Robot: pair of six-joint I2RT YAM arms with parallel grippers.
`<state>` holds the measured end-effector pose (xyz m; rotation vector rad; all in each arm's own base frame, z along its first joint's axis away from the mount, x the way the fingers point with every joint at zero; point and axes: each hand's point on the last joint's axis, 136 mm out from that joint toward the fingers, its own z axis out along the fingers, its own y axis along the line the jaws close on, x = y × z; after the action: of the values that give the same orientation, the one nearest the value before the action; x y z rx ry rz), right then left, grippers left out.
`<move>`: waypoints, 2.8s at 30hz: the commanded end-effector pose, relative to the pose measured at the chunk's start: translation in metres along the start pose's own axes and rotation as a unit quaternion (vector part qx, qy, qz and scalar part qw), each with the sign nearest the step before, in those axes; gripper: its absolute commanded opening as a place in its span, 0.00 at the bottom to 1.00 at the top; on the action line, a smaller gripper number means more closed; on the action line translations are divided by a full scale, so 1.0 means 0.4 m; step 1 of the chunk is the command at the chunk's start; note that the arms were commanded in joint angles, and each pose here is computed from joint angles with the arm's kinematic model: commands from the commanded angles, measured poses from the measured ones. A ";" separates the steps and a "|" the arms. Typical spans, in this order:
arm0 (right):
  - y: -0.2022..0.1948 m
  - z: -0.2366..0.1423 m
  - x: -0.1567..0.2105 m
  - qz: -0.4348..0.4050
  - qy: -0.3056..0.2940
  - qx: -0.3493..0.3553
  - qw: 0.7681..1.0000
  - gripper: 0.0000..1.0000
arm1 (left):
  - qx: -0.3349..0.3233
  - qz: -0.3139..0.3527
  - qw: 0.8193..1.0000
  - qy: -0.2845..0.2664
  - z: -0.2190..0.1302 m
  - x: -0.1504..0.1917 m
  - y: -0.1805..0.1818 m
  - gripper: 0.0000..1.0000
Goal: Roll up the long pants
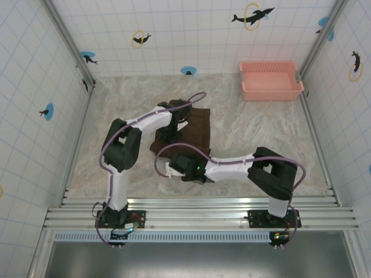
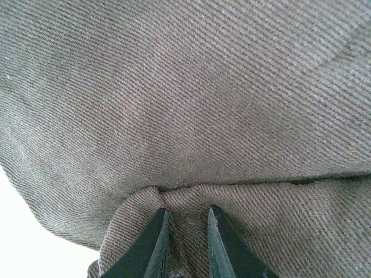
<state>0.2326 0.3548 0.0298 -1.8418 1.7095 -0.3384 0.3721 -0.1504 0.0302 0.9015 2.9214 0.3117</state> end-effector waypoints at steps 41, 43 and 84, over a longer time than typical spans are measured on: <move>-0.028 -0.174 -0.192 0.321 -0.108 -0.656 0.674 0.08 | -0.114 -0.035 0.992 -0.031 -0.241 0.163 0.211 0.66; -0.034 -0.132 -0.179 0.336 -0.110 -0.657 0.667 0.08 | -0.102 -0.040 0.993 -0.033 -0.243 0.167 0.201 0.65; -0.129 0.162 0.007 0.457 -0.083 -0.402 0.789 0.44 | 0.004 -0.066 0.996 0.063 0.005 0.107 0.122 0.00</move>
<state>0.3008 0.3925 0.0327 -1.0356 2.5918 1.5742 0.3279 -0.0978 0.0639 0.8084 3.1295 0.3164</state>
